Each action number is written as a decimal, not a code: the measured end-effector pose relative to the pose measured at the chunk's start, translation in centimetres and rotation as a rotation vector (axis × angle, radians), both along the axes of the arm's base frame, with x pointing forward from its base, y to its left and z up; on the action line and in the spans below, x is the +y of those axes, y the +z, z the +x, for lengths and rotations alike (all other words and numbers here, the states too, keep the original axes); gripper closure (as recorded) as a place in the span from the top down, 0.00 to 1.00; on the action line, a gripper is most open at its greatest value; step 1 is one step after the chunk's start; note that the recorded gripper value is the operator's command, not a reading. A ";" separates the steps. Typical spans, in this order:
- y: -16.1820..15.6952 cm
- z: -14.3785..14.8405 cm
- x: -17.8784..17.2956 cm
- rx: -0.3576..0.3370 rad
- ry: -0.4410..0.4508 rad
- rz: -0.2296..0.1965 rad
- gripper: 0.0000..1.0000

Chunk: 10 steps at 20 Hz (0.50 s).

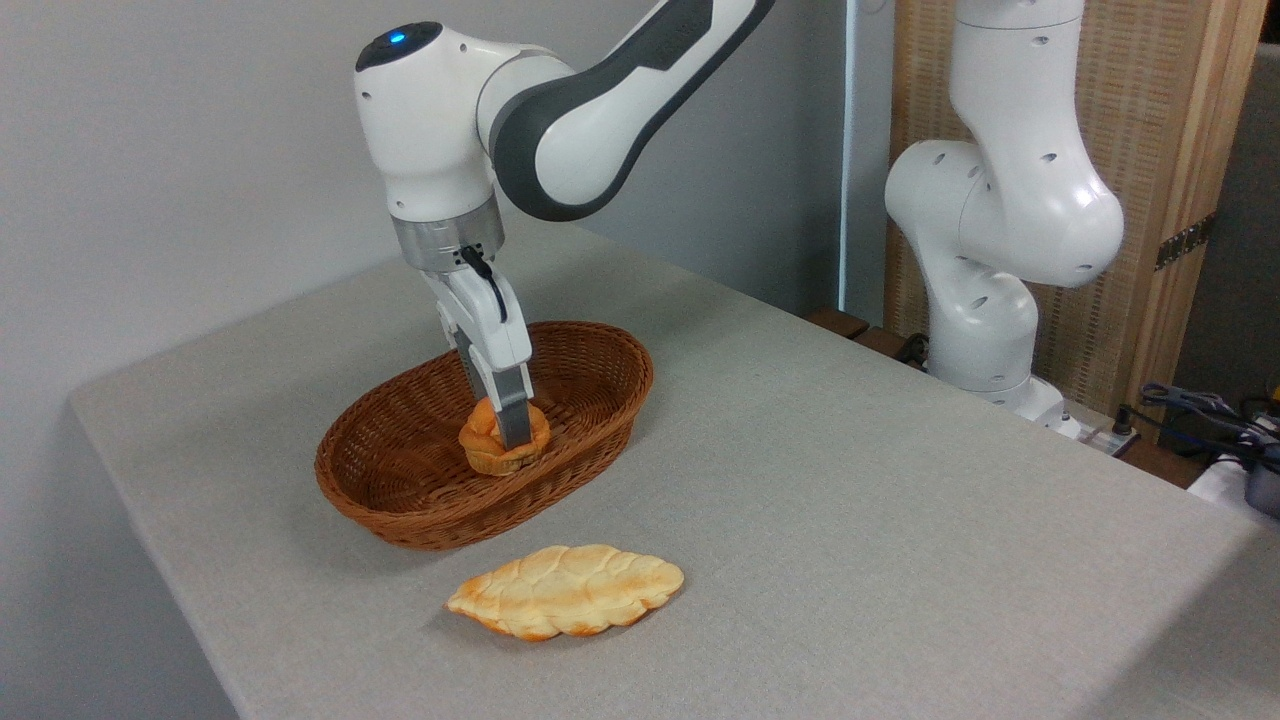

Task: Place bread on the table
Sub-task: 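Lift the roll out of the basket and carry it toward the leaf-shaped bread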

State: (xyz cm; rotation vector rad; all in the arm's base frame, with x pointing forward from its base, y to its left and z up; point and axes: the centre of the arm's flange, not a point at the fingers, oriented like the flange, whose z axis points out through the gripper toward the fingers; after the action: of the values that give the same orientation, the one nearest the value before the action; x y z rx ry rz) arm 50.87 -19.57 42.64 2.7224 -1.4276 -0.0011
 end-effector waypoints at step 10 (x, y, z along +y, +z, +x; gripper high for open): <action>5.0 1.6 0.4 -0.026 0.017 -0.020 0.40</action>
State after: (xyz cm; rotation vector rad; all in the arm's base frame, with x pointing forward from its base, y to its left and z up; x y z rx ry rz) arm 52.52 -19.15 47.68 2.7283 -1.4028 0.0489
